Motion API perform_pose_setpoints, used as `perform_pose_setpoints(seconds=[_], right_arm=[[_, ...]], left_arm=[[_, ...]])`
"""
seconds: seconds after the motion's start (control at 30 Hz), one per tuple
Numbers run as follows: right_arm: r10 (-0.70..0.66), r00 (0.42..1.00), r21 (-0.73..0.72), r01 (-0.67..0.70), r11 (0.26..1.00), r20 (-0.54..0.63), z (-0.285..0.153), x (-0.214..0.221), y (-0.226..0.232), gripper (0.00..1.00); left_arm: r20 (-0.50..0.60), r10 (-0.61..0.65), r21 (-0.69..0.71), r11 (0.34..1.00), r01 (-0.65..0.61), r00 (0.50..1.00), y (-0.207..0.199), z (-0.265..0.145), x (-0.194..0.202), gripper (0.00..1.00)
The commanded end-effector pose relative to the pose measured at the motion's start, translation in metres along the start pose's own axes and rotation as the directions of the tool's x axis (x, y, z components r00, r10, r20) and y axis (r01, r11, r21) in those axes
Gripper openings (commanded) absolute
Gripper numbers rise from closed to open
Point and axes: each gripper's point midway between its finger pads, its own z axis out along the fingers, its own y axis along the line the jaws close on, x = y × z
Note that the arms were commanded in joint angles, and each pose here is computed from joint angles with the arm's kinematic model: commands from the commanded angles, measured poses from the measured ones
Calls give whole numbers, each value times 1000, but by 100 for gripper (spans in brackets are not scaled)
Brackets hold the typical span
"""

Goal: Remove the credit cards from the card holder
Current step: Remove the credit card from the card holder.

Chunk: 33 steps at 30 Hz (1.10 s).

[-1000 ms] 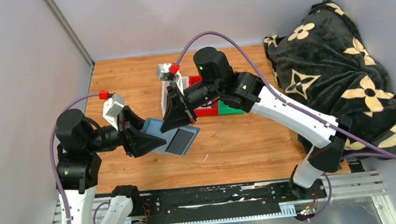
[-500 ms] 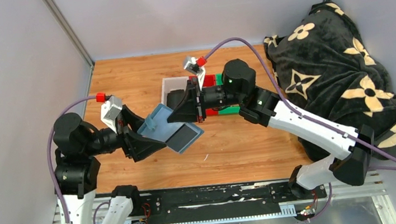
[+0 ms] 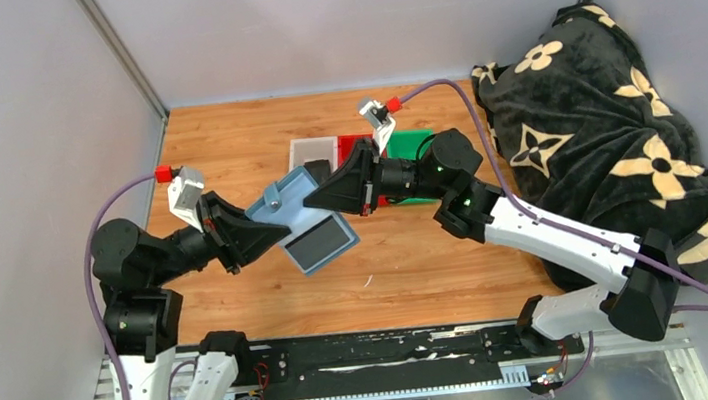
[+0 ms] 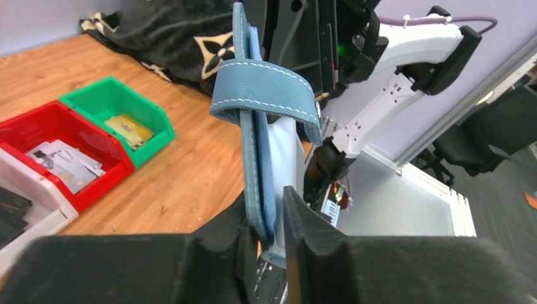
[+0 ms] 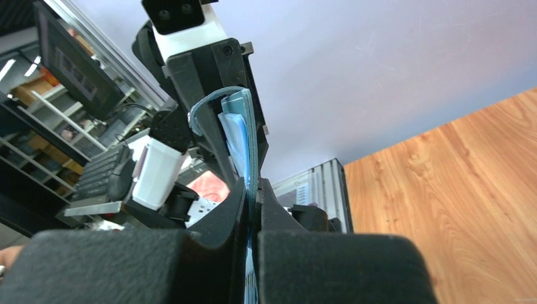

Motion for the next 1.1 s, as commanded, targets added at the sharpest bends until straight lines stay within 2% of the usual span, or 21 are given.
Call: perform_pose_setpoints(seconds=[0.0,0.13,0.23,0.33,0.47,0.53,0.93,1.07], right_arm=[[33,996,-57,-28,998,81,1,-16,9,0],[38,998,-77,-34,996,40,-1,-7,11,11],[-18,999,-119,12,993,-49,-3,1,20,36],[-103,977,-164,72,984,-186,-7,13,23,45],[-218,914,-238,140,961,-343,-14,26,27,51],[-214,881,-199,140,970,-422,-18,34,19,56],[-370,736,-274,255,927,-567,-14,55,11,62],[-382,710,-288,256,923,-592,-5,64,11,51]], left_arm=[[78,37,-16,999,-36,996,-4,0,-18,16],[78,66,-52,997,-62,995,2,-1,-18,0],[48,52,-19,999,-51,998,0,0,-12,0],[-11,32,51,998,-31,999,-8,0,-2,0],[-83,47,71,997,-41,995,-8,-2,10,0],[-115,38,74,997,-29,993,-7,-4,18,0],[-172,29,95,995,-13,985,-1,-4,33,0],[-179,26,108,994,-6,984,-1,-5,37,0]])
